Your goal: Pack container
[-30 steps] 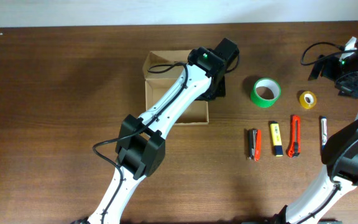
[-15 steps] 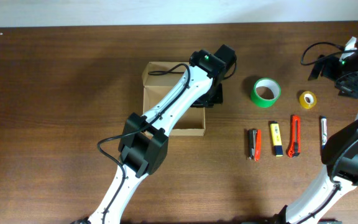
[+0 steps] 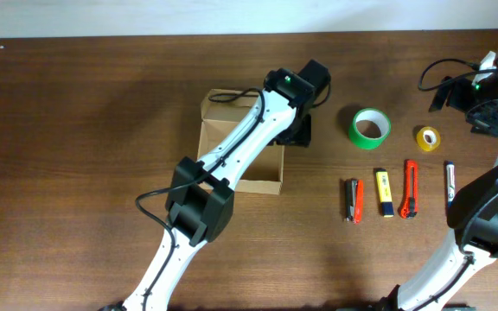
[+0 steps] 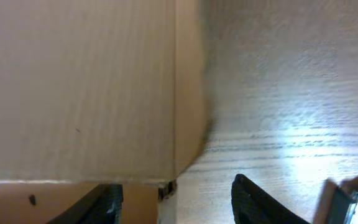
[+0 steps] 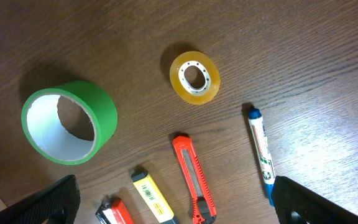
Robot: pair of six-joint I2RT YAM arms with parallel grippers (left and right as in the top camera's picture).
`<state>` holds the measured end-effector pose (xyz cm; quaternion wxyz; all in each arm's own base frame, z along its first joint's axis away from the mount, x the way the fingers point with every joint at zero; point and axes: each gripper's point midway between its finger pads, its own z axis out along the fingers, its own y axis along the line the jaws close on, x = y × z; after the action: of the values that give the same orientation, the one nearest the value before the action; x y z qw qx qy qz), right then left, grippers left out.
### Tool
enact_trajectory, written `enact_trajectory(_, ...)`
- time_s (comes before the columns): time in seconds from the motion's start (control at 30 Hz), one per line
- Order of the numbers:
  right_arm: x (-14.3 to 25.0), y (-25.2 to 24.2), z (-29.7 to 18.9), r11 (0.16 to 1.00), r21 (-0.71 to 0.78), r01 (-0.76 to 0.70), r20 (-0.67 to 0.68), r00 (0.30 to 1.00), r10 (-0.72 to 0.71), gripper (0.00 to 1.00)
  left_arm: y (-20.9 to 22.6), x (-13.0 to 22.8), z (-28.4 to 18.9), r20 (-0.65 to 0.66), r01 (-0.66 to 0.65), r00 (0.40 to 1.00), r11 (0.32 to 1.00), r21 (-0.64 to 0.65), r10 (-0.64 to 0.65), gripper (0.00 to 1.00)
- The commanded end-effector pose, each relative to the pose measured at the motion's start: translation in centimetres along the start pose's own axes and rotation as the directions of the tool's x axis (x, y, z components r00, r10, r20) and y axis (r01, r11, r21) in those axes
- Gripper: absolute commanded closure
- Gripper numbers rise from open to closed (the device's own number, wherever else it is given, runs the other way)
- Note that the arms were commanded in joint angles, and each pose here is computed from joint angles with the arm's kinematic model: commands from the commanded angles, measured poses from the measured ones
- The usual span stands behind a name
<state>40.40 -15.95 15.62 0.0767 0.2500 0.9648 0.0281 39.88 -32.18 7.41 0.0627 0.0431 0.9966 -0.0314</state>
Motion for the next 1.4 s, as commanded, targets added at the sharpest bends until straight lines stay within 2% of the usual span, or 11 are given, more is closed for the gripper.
enact_trajectory(0.0, -0.2, 0.3, -0.7, 1.000, 0.009, 0.003, 0.020, 1.000, -0.003, 0.01, -0.1, -2.4, -2.8, 0.121, -0.038, 0.992, 0.999, -0.018, 0.040, 0.44)
enact_trajectory(0.1, -0.3, 0.3, -0.6, 1.000, 0.009, 0.003, 0.021, 1.000, -0.003, 0.00, 0.6, -3.9, -6.2, 0.211, -0.039, 0.976, 0.998, -0.054, 0.050, 0.43)
enact_trajectory(0.13, -0.3, 0.3, -0.7, 1.000, 0.009, 0.003, 0.021, 1.000, -0.003, 0.05, 0.8, -4.3, -7.4, 0.240, -0.041, 0.969, 0.997, -0.062, 0.055, 0.43)
enact_trajectory(0.2, -0.3, 0.3, -0.7, 1.000, 0.008, 0.003, 0.022, 1.000, -0.003, 0.28, 1.8, -5.3, -10.3, 0.308, -0.027, 0.950, 0.996, -0.081, 0.051, 0.40)
enact_trajectory(0.27, -0.3, 0.4, -0.7, 1.000, 0.006, 0.006, 0.022, 1.000, -0.006, 0.34, 3.5, -6.2, -13.5, 0.384, 0.012, 0.923, 0.995, -0.100, 0.027, 0.37)
enact_trajectory(0.57, -0.6, 7.2, -5.7, 0.965, 0.008, 0.262, 0.129, 0.957, -0.261, 0.11, 19.2, -8.7, -25.8, 0.595, 0.251, 0.795, 0.958, -0.141, -0.121, 0.13)
enact_trajectory(0.6, -0.6, 8.1, -6.7, 0.957, 0.033, 0.287, 0.151, 0.945, -0.289, 0.10, 21.6, -8.8, -26.9, 0.611, 0.290, 0.778, 0.946, -0.143, -0.146, 0.07)
enact_trajectory(0.73, 0.3, 11.7, -8.3, 0.921, 0.093, 0.379, 0.188, 0.902, -0.390, 0.11, 29.8, -8.3, -29.3, 0.641, 0.406, 0.739, 0.897, -0.177, -0.208, 0.03)
enact_trajectory(0.9, 2.1, 12.8, -5.5, 0.894, 0.125, 0.431, 0.091, 0.892, -0.442, 0.14, 38.0, -7.1, -30.1, 0.653, 0.541, 0.697, 0.816, -0.206, -0.297, 0.00)
enact_trajectory(1.1, 2.9, 10.5, -0.9, 0.899, 0.149, 0.411, -0.035, 0.911, -0.411, 0.13, 44.3, -5.1, -30.7, 0.664, 0.651, 0.644, 0.728, -0.215, -0.380, 0.00)
enact_trajectory(1.37, 2.9, 9.5, 4.0, 0.915, 0.144, 0.377, -0.126, 0.924, -0.361, 0.07, 47.9, -3.5, -31.1, 0.671, 0.709, 0.608, 0.670, -0.219, -0.424, 0.00)
